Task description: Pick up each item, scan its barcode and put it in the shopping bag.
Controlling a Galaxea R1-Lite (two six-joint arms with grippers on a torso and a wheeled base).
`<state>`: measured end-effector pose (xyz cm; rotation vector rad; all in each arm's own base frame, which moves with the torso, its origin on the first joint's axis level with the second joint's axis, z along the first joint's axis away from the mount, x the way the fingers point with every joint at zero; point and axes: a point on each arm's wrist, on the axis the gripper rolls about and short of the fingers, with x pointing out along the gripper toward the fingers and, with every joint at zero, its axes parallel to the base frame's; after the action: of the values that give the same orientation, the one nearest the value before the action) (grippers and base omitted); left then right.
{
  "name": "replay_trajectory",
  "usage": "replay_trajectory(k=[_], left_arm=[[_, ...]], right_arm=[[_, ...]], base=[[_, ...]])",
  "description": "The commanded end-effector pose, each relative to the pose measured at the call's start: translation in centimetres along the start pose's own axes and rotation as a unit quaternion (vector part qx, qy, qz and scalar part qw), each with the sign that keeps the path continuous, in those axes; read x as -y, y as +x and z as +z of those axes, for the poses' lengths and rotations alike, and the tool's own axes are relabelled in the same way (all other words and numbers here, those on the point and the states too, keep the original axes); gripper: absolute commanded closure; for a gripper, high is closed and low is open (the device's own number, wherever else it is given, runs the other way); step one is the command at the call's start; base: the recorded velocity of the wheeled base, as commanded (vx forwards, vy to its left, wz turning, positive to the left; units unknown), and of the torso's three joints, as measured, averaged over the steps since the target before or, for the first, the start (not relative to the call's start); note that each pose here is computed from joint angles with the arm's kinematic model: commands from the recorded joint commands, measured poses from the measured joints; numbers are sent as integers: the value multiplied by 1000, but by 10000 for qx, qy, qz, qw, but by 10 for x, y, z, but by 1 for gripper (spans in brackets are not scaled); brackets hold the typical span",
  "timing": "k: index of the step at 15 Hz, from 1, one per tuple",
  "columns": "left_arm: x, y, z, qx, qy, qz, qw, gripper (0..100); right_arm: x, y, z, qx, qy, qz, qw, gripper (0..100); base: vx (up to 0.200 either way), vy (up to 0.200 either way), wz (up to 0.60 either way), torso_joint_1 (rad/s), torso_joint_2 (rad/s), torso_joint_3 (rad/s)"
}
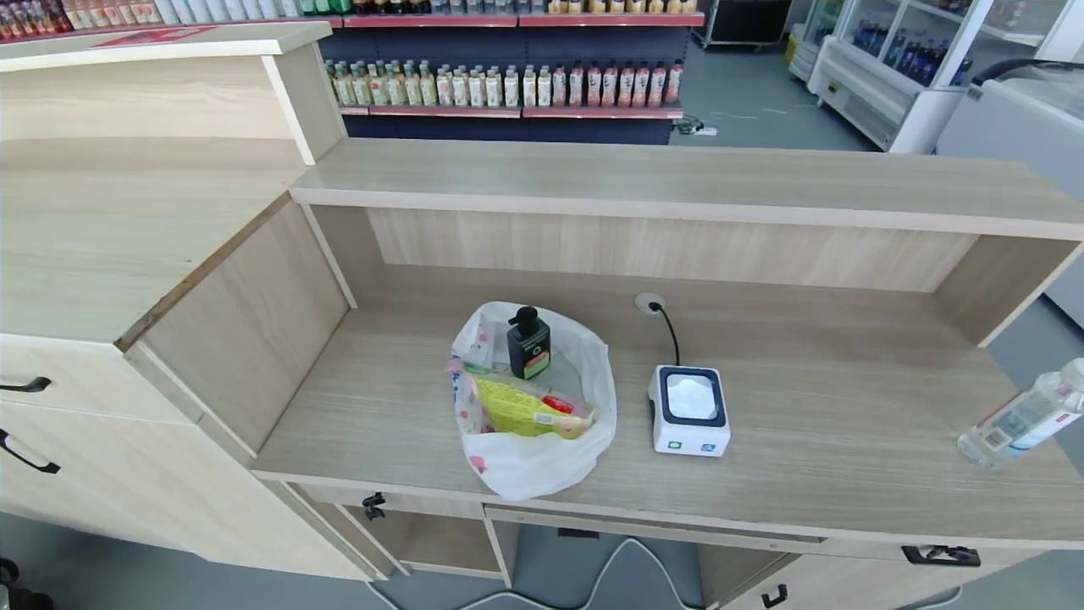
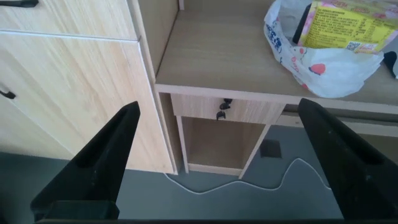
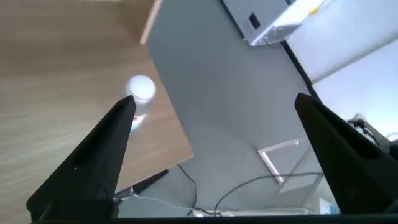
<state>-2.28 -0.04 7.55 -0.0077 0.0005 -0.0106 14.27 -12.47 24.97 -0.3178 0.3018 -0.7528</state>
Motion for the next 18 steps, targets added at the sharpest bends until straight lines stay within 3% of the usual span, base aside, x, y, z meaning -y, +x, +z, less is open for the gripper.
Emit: replay_trajectory(k=[1, 3, 4, 7, 11, 15, 18], left_arm=[[0, 0, 0, 2, 0, -1, 10000, 0], [0, 0, 0, 2, 0, -1, 10000, 0], [0, 0, 0, 2, 0, -1, 10000, 0], [0, 0, 0, 2, 0, -1, 10000, 0], [0, 0, 0, 2, 0, -1, 10000, 0], [0, 0, 0, 2, 0, -1, 10000, 0], [0, 0, 0, 2, 0, -1, 10000, 0]], right_arm=[[15, 8, -33, -670, 121, -473, 9966, 0], [27, 21, -60, -1151, 246, -811, 9897, 0], [36, 31, -65, -1113, 289, -1022, 9881, 0], [44, 53, -61, -481, 279, -1204, 9912, 0], [26, 33, -38, 229, 205, -438, 9986, 0], [24, 11, -23, 1049, 62, 469, 9934, 0], [25, 6, -8, 1346, 106, 512, 9895, 0]], base=[[0, 0, 0, 0, 0, 0], [0, 0, 0, 0, 0, 0], [0, 0, 0, 0, 0, 0], [0, 0, 0, 0, 0, 0], [0, 0, 0, 0, 0, 0], [0, 0, 0, 0, 0, 0], [0, 0, 0, 0, 0, 0]])
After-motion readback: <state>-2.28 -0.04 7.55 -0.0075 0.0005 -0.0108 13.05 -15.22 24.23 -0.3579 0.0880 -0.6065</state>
